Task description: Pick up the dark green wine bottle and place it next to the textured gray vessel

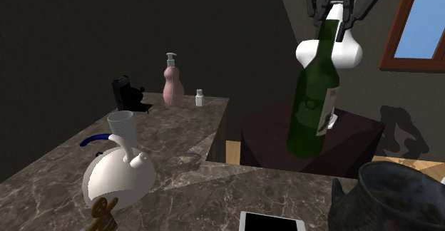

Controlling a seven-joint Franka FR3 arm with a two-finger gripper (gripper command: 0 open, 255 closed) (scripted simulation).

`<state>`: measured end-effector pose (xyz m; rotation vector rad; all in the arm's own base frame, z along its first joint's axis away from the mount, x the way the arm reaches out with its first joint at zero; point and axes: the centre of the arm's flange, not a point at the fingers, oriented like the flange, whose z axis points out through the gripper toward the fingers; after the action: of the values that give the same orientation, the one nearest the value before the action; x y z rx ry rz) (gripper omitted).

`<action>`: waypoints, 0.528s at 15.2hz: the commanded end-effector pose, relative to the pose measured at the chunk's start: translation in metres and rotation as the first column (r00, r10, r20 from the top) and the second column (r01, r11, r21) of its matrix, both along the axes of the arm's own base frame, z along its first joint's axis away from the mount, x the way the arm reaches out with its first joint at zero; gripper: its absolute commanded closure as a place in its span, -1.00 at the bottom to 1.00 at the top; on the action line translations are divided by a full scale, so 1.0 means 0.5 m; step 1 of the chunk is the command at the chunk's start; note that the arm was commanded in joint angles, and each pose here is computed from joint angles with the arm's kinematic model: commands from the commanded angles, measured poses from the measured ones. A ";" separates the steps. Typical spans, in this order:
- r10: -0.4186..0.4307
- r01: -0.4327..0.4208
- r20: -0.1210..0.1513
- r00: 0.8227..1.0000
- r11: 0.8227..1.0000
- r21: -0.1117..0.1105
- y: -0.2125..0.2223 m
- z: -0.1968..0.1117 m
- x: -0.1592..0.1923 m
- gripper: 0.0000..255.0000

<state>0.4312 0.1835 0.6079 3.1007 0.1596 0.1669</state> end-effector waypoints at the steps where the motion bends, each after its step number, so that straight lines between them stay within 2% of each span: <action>1: 0.000 0.000 0.001 1.000 1.000 0.000 -0.001 -0.021 0.000 1.00; 8: 0.000 0.000 0.001 1.000 1.000 0.000 -0.001 -0.095 0.000 1.00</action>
<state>0.4313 0.1828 0.5651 3.1008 0.1596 0.1666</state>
